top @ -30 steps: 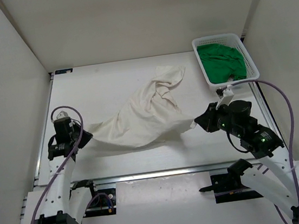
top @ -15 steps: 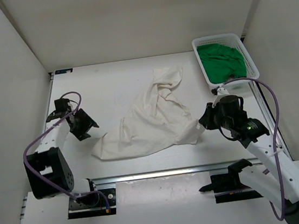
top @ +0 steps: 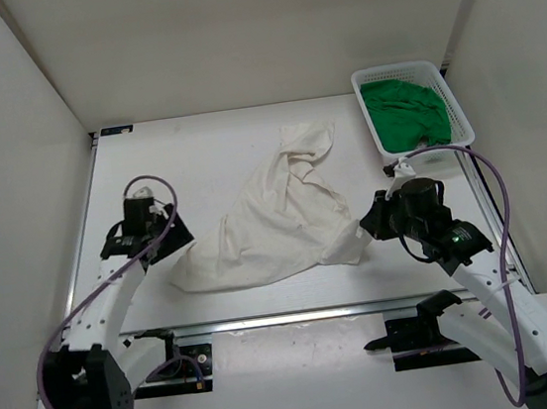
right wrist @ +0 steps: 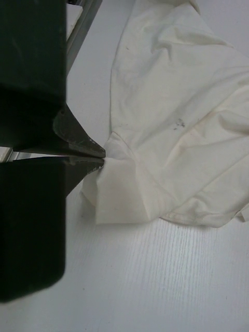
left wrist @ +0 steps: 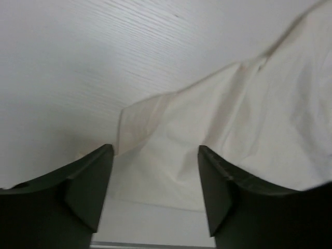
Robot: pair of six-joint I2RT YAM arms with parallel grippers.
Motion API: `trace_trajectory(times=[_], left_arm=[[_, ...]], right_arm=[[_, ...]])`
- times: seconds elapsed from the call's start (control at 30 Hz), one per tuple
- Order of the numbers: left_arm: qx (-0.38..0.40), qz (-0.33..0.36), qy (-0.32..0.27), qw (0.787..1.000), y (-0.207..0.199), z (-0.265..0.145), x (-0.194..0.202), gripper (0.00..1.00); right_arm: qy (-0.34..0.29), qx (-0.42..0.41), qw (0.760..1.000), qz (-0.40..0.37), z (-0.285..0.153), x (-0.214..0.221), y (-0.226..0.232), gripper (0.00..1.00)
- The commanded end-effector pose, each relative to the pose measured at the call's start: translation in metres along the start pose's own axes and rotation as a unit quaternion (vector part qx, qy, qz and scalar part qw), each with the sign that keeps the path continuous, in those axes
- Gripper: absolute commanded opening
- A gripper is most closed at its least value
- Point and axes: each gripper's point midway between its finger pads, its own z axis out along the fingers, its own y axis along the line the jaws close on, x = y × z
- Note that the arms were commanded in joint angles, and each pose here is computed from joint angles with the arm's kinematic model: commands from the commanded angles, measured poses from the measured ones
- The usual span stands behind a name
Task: Fold and stack the t-shirts
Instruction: Flatten out the tshirt
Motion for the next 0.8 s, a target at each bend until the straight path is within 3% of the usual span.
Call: trace_trajectory(times=[0.0, 0.23, 0.4, 0.5, 0.57, 0.63, 0.77], left_arm=[[-0.025, 0.085, 0.031, 0.996, -0.011, 0.013, 0.016, 0.82], [-0.088, 0.094, 0.011, 0.992, 0.014, 0.022, 0.017, 0.81], [-0.086, 0.11, 0.061, 0.988, 0.017, 0.038, 0.036, 0.76], [-0.074, 0.103, 0.106, 0.986, 0.018, 0.052, 0.05, 0.44], [-0.073, 0.102, 0.123, 0.985, 0.018, 0.056, 0.055, 0.15], [-0.063, 0.096, 0.114, 0.987, 0.016, 0.054, 0.051, 0.0], [0.021, 0.048, 0.051, 0.997, -0.018, 0.029, 0.008, 0.0]], right_arm=[[-0.021, -0.016, 1.0, -0.009, -0.001, -0.012, 0.007, 0.01], [-0.034, -0.013, 0.999, -0.006, -0.011, -0.021, 0.01, 0.0], [-0.035, -0.03, 0.999, 0.004, -0.014, -0.022, 0.019, 0.0], [-0.034, -0.03, 0.999, 0.0, -0.014, -0.02, 0.021, 0.0], [-0.037, -0.029, 0.999, 0.002, -0.015, -0.02, 0.024, 0.0], [-0.043, -0.024, 0.999, -0.003, -0.018, -0.026, 0.024, 0.0], [-0.068, -0.011, 0.997, -0.017, -0.034, -0.056, 0.026, 0.0]])
